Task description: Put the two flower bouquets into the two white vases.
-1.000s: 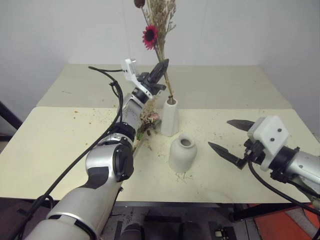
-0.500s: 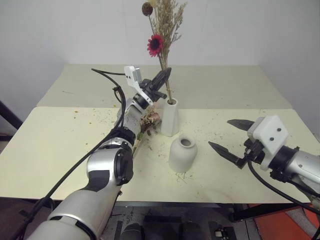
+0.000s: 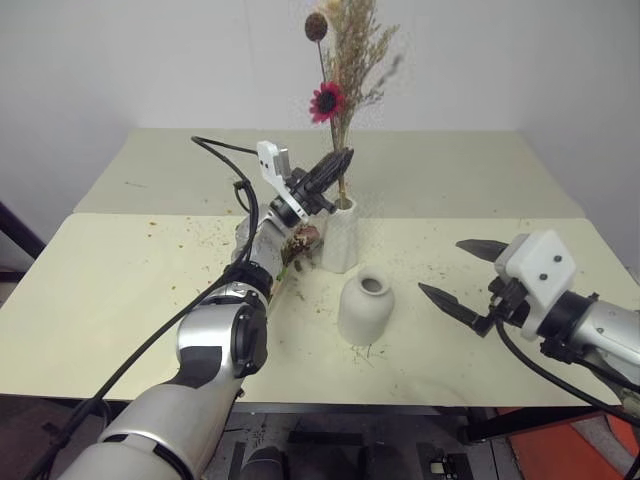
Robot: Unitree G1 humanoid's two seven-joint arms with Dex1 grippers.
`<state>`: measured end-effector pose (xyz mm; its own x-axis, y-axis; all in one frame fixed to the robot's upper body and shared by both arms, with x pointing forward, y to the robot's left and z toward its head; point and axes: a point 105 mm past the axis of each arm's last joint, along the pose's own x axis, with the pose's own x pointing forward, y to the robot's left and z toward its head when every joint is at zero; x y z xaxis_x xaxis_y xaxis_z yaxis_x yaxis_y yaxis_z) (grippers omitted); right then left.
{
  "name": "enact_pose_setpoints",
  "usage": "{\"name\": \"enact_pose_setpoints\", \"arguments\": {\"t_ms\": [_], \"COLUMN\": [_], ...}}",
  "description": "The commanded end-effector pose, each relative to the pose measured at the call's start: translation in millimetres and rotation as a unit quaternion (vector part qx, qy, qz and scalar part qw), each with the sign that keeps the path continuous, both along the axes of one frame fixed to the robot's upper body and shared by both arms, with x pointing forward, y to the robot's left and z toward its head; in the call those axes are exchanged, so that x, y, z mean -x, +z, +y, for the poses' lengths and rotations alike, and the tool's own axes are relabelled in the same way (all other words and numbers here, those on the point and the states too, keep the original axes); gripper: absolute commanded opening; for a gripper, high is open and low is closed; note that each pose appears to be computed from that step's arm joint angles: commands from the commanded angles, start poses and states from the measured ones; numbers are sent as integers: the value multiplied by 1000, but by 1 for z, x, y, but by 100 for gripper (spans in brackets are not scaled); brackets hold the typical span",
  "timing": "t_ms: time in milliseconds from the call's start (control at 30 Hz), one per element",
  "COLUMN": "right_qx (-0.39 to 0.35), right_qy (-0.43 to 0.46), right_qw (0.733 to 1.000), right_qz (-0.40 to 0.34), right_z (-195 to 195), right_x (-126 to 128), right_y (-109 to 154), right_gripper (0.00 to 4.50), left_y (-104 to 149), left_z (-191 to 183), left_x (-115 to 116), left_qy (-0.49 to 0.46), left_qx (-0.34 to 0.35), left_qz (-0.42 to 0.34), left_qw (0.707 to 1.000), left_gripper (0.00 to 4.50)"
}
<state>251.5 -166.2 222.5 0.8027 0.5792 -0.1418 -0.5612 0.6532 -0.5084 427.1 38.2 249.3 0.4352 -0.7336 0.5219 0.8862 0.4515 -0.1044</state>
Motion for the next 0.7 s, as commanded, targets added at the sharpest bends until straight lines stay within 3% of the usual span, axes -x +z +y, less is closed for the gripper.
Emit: {"name": "enact_pose_setpoints", "arguments": {"t_ms": [33, 200, 300, 467, 567, 700], "right_qx": [-5, -3, 0, 2, 4, 5], "right_qy": [9, 8, 8, 7, 10, 13], "right_qw": [1000, 1000, 1000, 1000, 1000, 1000], "right_qz": [-27, -25, -24, -22, -20, -20], "right_z": [2, 1, 0, 0, 1, 2], "right_x": [2, 0, -1, -2, -2, -4], "right_y": [10, 9, 8, 6, 5, 6], "right_gripper": [450, 450, 450, 450, 450, 450], "left_y": [11, 7, -6, -3, -12, 11], "left_z": [3, 5, 6, 30, 46, 75], "left_x": [4, 6, 5, 6, 9, 10], "left_qy": [3, 2, 17, 12, 13, 32], "left_qx": [-21, -74, -161, -164, -227, -180], "left_qz": [-43, -63, -78, -84, -97, -97], "left_qw": [999, 995, 984, 983, 969, 978], "left_gripper": [194, 351, 447, 447, 447, 447]}}
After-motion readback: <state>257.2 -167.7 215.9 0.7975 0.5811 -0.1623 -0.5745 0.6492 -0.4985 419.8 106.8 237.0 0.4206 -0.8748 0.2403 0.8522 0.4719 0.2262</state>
